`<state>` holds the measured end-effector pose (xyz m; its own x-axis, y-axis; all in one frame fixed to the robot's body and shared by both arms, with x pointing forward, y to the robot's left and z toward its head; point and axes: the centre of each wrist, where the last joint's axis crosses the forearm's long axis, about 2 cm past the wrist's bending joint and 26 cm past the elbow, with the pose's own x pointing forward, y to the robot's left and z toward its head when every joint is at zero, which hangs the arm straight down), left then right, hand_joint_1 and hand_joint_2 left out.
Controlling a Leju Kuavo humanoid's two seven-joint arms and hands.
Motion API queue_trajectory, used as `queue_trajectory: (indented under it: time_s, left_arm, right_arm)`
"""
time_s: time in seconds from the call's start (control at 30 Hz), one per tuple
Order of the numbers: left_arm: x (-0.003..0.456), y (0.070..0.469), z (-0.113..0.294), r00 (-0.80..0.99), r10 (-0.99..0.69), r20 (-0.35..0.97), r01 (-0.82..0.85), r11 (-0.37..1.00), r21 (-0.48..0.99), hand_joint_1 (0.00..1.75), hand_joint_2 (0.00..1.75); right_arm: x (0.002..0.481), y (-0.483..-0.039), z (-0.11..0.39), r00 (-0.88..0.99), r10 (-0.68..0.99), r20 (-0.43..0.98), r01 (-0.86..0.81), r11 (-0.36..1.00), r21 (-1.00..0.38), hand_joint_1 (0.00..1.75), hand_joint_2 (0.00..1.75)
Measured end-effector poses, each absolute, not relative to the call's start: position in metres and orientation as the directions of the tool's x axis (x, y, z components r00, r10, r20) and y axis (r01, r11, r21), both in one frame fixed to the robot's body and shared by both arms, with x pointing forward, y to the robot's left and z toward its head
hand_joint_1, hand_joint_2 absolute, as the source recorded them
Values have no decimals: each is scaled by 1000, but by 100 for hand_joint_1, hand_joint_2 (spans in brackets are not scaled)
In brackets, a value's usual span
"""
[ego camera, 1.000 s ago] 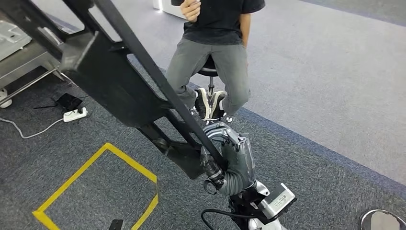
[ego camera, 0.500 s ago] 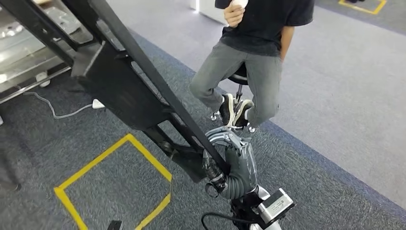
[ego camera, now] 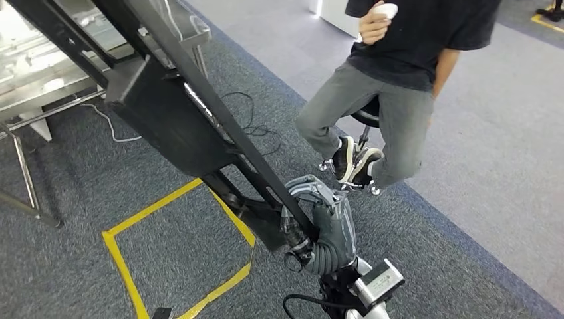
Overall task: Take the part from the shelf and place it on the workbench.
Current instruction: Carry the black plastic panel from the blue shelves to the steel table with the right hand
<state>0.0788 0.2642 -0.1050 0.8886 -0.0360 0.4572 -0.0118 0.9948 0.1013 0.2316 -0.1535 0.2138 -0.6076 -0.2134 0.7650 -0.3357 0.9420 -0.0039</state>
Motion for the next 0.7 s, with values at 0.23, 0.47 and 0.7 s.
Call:
queue_trajectory:
  time_s: [0.23, 0.47, 0.7]
  left_arm:
    - [80, 264, -105, 888, -35, 459, -13, 995, 101, 0, 175]
    - [80, 264, -105, 887, -35, 460, -13, 995, 102, 0, 175]
    - [77, 267, -106, 891, -38, 453, -14, 994, 110, 0, 175]
  right_arm:
    - [233, -154, 215, -617, -204, 760, -334, 943, -18, 175, 175]
    - [232, -155, 213, -610, -196, 768, -329, 944, -21, 175, 175]
    - [232, -155, 214, -614, -193, 765, -328, 944, -25, 175, 175]
